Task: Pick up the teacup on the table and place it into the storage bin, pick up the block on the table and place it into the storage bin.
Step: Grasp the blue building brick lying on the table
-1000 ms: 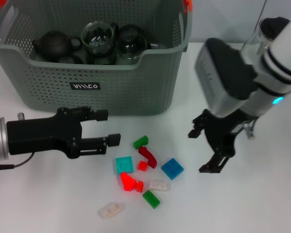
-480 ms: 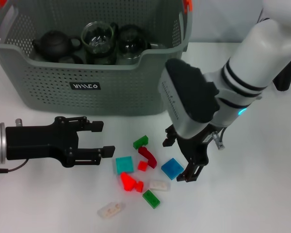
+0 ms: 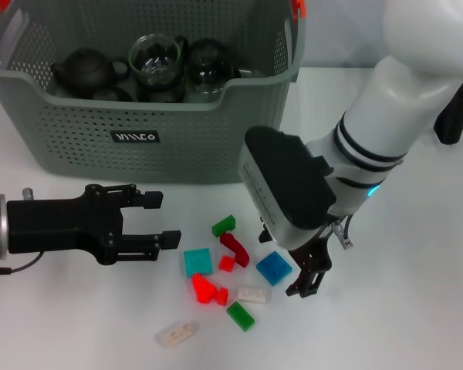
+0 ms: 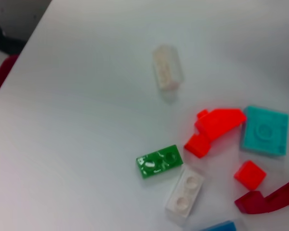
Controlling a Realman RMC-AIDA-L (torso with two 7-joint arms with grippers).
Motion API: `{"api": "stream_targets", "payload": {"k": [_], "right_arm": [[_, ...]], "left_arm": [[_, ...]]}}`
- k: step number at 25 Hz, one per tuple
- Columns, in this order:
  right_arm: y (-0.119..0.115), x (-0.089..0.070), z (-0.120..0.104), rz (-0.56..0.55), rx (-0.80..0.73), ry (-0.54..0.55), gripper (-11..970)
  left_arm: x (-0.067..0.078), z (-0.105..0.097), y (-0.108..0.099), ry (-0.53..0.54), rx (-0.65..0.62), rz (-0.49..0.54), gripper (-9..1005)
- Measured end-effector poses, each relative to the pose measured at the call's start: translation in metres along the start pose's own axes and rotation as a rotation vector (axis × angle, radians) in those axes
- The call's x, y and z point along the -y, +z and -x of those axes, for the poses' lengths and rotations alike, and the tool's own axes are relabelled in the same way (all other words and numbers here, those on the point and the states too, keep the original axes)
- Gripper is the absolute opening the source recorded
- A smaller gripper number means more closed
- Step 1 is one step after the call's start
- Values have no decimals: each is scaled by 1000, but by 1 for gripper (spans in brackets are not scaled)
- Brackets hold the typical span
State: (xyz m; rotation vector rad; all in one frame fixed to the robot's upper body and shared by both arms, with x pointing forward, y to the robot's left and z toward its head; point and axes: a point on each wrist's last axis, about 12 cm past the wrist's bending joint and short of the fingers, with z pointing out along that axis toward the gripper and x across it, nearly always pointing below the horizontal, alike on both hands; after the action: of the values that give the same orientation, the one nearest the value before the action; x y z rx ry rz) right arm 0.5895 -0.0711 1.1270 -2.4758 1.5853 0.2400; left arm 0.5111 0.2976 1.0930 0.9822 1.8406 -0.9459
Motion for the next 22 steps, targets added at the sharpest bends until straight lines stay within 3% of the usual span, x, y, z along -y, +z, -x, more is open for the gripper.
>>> {"api": "stream_targets", "payload": {"k": [22], "right_arm": [[13, 1, 14, -23, -99, -153, 945]], "left_arm": [[0, -4, -4, -28, 33, 28, 767]]}}
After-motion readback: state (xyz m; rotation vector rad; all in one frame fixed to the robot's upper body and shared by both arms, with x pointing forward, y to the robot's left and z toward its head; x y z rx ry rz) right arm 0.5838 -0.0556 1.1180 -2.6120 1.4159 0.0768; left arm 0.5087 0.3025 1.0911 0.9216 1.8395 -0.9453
